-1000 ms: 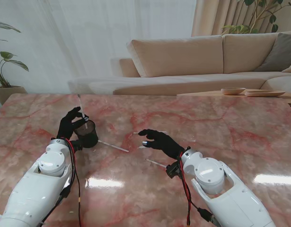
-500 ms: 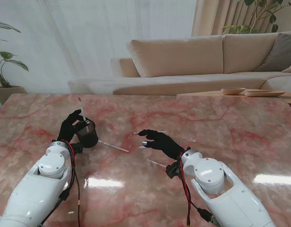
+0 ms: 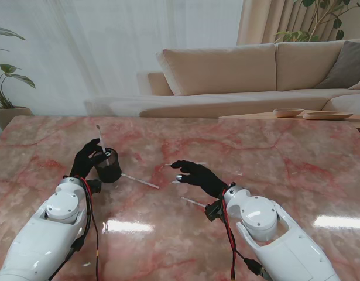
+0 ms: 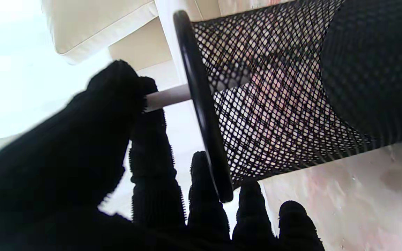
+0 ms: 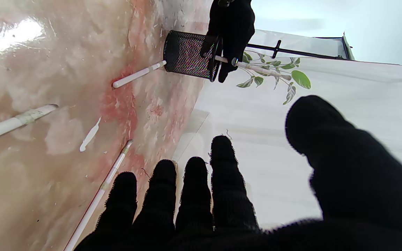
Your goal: Insert makeup brushes into the holder
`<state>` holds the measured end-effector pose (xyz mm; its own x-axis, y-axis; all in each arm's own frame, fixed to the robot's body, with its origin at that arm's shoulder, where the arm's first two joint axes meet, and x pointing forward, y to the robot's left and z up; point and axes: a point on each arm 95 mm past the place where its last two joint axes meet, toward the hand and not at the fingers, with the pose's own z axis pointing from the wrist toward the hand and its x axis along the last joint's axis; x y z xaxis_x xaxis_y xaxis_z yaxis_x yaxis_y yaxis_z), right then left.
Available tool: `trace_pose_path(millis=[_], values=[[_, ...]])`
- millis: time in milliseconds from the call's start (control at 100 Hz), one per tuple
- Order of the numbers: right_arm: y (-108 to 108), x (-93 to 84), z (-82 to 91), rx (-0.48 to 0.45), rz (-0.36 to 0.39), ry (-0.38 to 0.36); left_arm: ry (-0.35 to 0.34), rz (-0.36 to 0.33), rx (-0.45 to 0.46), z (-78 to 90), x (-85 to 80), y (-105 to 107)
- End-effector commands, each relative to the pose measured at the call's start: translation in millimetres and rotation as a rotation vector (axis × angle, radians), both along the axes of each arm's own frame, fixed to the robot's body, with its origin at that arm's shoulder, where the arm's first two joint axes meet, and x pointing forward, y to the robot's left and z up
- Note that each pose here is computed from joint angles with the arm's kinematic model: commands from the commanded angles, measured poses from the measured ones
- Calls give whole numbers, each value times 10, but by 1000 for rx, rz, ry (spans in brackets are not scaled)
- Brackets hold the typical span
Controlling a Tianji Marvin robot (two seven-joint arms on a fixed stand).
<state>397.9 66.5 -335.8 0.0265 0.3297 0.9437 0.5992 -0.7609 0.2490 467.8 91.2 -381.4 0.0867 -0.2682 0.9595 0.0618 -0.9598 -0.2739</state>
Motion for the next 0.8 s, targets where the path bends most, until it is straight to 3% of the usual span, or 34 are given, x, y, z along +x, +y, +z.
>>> trace_pose_path(millis=[0,790], values=[[16,-28,-48,7,8,18,9,-1,5,-30,-19,10],[5,-23,-69,12,11,20,7,-17,15,-26,-49,57]])
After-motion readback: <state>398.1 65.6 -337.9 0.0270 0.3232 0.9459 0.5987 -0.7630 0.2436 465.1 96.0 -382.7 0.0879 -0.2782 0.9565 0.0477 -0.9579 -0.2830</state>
